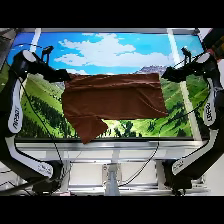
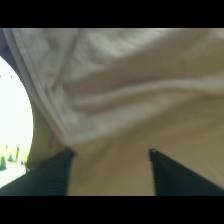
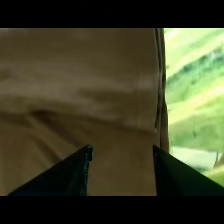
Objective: Fold the clothes and pants, and hang the long-sleeved shirts on hangers.
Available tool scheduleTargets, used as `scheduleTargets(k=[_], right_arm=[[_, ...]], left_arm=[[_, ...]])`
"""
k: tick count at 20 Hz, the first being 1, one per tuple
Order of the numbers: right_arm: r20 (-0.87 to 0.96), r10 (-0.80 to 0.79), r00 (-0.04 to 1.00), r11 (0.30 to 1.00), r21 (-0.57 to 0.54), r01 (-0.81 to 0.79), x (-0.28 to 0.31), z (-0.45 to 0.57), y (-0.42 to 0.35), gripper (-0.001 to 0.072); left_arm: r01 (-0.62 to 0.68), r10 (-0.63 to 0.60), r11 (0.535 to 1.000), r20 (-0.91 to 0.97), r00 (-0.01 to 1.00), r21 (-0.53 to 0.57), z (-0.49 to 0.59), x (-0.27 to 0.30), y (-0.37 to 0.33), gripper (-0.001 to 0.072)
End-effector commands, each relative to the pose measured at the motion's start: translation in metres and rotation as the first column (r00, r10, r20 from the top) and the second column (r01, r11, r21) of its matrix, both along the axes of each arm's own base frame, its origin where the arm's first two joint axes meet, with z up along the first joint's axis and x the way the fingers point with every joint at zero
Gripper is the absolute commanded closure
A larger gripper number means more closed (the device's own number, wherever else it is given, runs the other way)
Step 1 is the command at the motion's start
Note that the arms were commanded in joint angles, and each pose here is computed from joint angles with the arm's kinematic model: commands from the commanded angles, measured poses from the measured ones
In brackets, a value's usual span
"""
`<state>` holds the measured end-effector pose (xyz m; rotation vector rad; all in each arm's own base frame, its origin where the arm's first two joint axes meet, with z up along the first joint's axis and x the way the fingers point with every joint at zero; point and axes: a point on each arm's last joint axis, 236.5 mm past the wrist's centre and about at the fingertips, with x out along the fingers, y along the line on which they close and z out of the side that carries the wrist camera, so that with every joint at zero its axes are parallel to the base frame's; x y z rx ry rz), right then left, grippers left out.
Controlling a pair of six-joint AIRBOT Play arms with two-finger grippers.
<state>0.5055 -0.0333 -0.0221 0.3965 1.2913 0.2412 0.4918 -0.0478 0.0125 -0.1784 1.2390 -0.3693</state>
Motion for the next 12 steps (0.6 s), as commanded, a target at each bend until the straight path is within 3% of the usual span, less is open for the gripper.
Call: scheduleTargets(k=[1, 3, 4, 7, 10, 12], right_arm=[[-0.118, 0.009, 0.993, 0.998, 0.056, -0.002, -0.041, 0.031, -0.008, 0.0312], [-0.054, -0.009, 0.998, 0.998, 0.059, 0.012, -0.046, 0.065, -0.009, 0.0313], [-0.012, -0.016, 1.000, 0.999, 0.044, 0.016, -0.049, 0.084, -0.010, 0.0325], [0.134, -0.018, 0.991, 1.000, -0.005, 0.019, -0.059, 0.148, -0.007, 0.0339], [0.230, -0.012, 0.973, 0.997, -0.068, 0.028, -0.085, 0.197, -0.004, 0.0339], [0.272, -0.013, 0.962, 0.993, -0.109, 0.044, -0.109, 0.217, -0.001, 0.0339]], left_arm=[[0.035, -0.035, 0.999, -0.017, 0.999, -0.003, 0.055, -0.041, -0.002, 0.0351], [0.059, -0.060, 0.998, 0.011, 0.998, 0.030, 0.091, -0.065, 0.000, 0.0645], [0.064, -0.066, 0.997, 0.047, 0.997, 0.052, 0.110, -0.074, 0.002, 0.0691], [0.066, -0.096, 0.987, 0.205, 0.974, 0.147, 0.165, -0.092, 0.013, 0.0692], [-0.010, -0.074, 0.960, 0.286, 0.955, 0.279, 0.197, -0.110, 0.042, 0.0691], [-0.032, -0.070, 0.953, 0.321, 0.944, 0.302, 0.211, -0.118, 0.047, 0.0691]])
